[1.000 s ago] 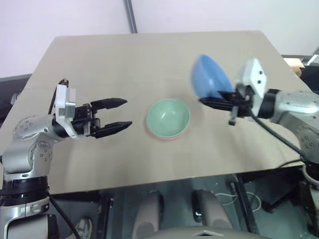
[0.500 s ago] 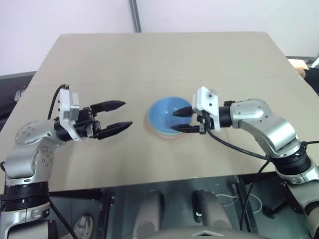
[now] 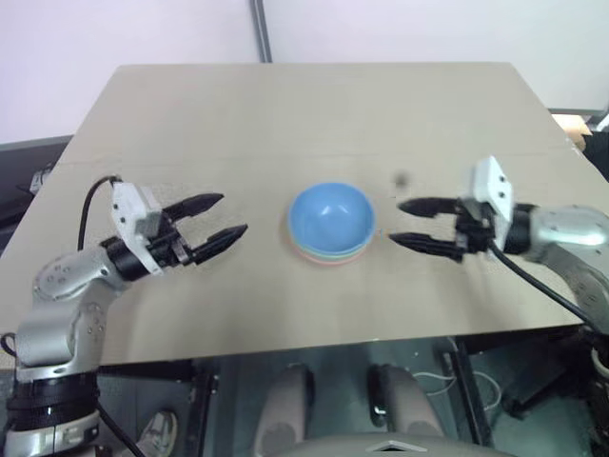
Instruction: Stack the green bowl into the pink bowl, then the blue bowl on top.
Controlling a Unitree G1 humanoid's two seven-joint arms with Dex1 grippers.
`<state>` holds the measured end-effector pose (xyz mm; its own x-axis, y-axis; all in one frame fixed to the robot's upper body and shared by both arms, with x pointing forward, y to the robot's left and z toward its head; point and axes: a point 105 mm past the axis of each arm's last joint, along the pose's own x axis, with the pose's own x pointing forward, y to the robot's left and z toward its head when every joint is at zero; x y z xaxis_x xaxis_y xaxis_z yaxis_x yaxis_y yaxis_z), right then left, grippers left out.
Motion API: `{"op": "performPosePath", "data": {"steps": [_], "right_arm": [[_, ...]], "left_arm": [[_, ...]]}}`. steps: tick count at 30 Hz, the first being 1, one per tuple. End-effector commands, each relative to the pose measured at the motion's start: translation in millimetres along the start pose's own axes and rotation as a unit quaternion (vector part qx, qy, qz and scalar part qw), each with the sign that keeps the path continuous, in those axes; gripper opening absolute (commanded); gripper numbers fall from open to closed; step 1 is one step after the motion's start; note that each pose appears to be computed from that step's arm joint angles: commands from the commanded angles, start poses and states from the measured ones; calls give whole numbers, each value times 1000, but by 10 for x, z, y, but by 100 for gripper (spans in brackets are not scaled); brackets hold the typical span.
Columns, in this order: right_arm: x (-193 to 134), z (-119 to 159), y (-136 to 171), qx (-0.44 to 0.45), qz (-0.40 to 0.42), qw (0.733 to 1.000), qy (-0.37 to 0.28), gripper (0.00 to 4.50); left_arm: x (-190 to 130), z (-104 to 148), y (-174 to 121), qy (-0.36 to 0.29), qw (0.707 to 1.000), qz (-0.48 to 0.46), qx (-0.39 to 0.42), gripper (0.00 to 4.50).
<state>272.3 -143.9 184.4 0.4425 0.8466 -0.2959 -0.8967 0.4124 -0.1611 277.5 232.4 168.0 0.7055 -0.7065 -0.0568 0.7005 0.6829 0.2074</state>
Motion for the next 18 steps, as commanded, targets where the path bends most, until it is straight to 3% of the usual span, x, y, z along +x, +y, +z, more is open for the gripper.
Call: {"op": "performPosePath", "data": {"steps": [1, 3, 6, 12, 18], "right_arm": [[-411, -53, -154, 7, -58, 998, 1, 373], [-567, -121, -161, 17, -74, 997, 10, 447], [-665, -169, -125, 18, -77, 997, 25, 450], [-734, -138, -173, 1, -103, 994, 26, 450], [-751, -97, -195, -7, -110, 994, 22, 450]], "left_arm": [[-90, 109, -91, -7, 1000, -8, 11, 377], [-165, 108, -139, 4, 999, -29, -14, 377], [-220, 132, -214, 15, 998, -55, -24, 448], [-222, 101, -129, 35, 999, -12, -6, 448], [-254, 137, -211, 26, 999, -40, -11, 448]]}}
